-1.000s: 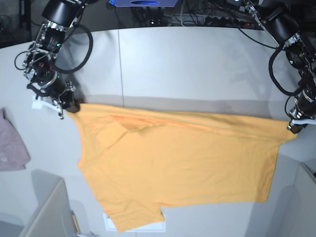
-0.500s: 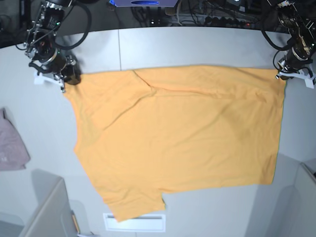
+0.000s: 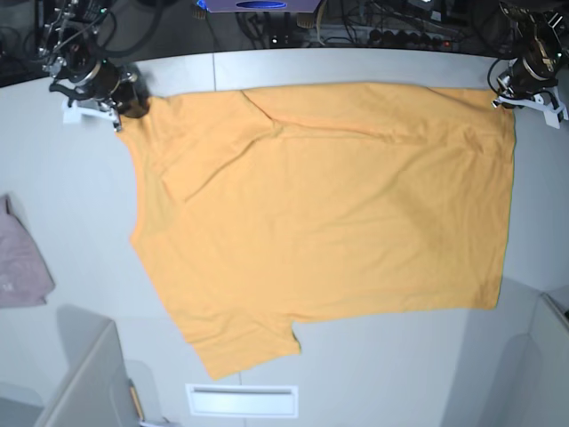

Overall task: Fold the T-shirt properly
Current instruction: 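Drag the shirt toward the robot with both grippers and release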

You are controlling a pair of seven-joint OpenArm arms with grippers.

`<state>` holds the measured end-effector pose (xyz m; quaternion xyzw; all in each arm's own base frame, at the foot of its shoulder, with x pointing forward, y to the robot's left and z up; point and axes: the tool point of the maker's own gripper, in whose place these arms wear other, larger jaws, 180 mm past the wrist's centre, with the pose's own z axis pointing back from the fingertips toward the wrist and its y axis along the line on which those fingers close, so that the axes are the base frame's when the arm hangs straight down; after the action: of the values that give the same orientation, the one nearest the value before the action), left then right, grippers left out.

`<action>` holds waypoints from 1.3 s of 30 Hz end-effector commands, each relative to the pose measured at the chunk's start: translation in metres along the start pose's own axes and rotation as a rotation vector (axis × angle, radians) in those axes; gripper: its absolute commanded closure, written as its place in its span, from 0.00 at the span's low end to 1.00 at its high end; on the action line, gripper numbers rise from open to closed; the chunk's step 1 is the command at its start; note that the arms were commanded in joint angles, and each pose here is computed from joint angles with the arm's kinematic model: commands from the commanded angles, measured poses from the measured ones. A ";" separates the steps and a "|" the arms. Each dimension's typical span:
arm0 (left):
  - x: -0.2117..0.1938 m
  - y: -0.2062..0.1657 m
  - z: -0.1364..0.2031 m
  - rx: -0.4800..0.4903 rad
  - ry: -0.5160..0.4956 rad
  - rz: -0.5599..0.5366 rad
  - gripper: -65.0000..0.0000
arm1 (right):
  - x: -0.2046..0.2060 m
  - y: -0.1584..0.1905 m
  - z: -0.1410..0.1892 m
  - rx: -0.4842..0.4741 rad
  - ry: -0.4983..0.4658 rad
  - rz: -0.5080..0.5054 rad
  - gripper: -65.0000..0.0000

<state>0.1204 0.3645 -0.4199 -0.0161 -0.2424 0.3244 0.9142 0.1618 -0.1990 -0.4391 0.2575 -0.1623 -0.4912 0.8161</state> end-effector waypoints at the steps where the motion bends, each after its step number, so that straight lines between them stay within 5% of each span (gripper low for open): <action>1: 0.011 0.003 0.006 0.007 -0.026 -0.030 1.00 | 0.005 0.006 0.004 0.022 -0.012 0.015 1.00; 39: 0.024 0.022 0.017 0.045 -0.070 0.006 1.00 | -0.030 -0.031 0.035 -0.067 0.025 0.036 1.00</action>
<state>0.1111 0.3858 -0.4091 0.0053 -0.2521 0.3434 0.9047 0.1037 -0.1923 -0.4346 0.2272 -0.1318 -0.4859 0.8336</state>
